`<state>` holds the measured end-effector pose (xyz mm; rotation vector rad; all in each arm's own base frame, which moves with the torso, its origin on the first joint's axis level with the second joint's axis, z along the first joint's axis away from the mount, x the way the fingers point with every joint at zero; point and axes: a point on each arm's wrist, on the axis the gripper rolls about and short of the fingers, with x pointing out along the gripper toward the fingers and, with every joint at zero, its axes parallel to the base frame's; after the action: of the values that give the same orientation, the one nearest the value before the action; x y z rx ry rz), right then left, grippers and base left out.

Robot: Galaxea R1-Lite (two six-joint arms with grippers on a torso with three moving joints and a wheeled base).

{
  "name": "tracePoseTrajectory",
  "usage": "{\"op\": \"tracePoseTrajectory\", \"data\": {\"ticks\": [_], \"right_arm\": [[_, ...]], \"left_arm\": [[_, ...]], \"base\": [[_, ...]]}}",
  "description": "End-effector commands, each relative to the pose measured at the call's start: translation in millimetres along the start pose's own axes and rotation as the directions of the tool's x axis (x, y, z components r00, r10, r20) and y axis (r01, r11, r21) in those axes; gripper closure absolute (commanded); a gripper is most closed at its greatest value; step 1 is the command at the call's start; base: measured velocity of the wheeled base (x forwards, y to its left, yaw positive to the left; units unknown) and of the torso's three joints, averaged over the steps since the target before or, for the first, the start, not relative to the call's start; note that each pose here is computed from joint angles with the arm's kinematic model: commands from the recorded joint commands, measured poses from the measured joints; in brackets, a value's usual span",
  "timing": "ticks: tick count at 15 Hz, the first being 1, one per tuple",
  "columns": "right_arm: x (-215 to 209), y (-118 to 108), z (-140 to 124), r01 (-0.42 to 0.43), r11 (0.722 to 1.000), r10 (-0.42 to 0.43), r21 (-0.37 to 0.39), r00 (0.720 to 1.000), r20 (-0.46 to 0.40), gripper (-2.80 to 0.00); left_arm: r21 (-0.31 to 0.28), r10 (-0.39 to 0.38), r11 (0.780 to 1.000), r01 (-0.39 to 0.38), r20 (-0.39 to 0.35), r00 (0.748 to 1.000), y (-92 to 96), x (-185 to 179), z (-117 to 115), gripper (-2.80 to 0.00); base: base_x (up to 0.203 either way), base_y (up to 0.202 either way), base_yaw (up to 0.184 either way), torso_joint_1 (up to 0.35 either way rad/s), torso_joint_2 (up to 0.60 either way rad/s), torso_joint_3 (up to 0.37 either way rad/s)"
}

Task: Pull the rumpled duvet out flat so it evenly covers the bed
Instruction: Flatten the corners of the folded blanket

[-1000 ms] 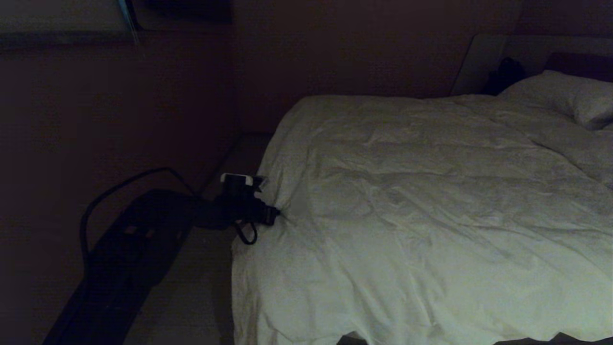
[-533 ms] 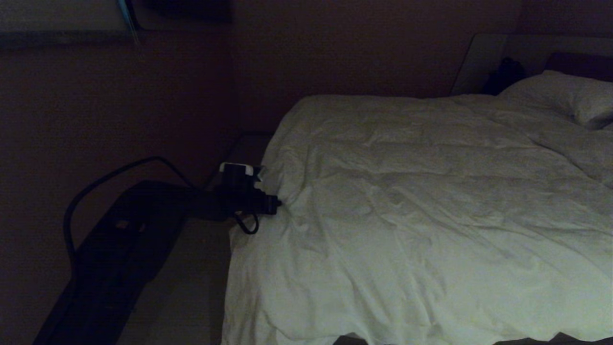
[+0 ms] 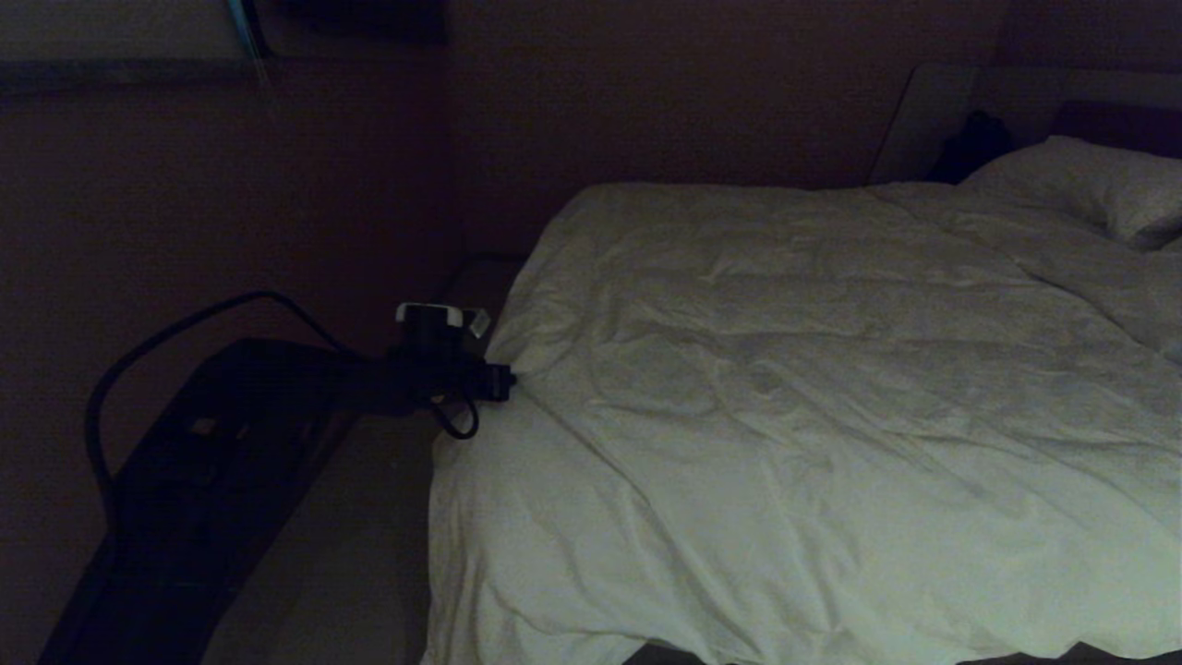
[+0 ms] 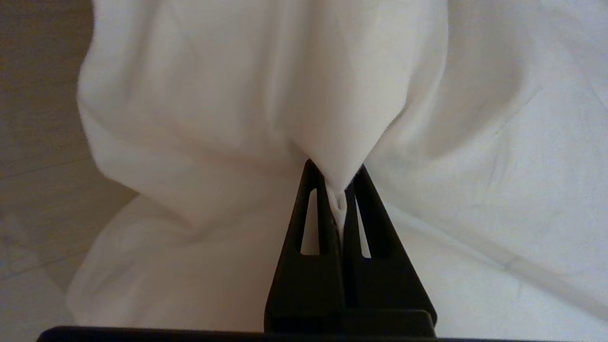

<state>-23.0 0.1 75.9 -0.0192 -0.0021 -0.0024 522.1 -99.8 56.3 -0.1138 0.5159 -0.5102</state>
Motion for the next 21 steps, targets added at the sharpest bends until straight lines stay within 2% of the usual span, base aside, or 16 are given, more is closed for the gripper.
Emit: {"op": "tracePoseTrajectory", "data": {"ticks": [1,4,7,13,18,21], "right_arm": [[0,0,0,-0.001,1.000,0.001,-0.001,1.000,-0.001,0.00],[0,0,0,-0.001,1.000,0.001,-0.001,1.000,-0.001,0.00],[0,0,0,-0.001,1.000,0.001,-0.001,1.000,-0.001,0.00],[0,0,0,-0.001,1.000,0.001,-0.001,1.000,-0.001,0.00],[0,0,0,-0.001,1.000,0.001,-0.001,1.000,-0.001,0.00],[0,0,0,-0.001,1.000,0.001,-0.001,1.000,-0.001,0.00]], "left_arm": [[-0.007,0.025,1.000,-0.025,0.004,1.000,10.1,-4,1,0.00],[-0.007,0.058,0.998,-0.057,0.006,0.998,11.7,-4,0,0.00],[-0.007,0.123,0.992,-0.123,0.005,0.992,15.4,-2,-5,0.00],[-0.022,0.141,0.990,-0.141,-0.037,0.989,16.0,-11,-14,0.00],[-0.027,0.138,0.990,-0.140,-0.070,0.988,2.9,-33,-21,0.00],[-0.023,0.125,0.992,-0.127,-0.063,0.990,-5.3,-36,-24,0.00]], "base": [[0.000,0.000,0.000,0.000,0.00,0.000],[0.000,0.000,0.000,0.000,0.00,0.000],[0.000,0.000,0.000,0.000,0.00,0.000],[0.000,0.000,0.000,0.000,0.00,0.000],[0.000,0.000,0.000,0.000,0.00,0.000],[0.000,0.000,0.000,0.000,0.00,0.000]]}}
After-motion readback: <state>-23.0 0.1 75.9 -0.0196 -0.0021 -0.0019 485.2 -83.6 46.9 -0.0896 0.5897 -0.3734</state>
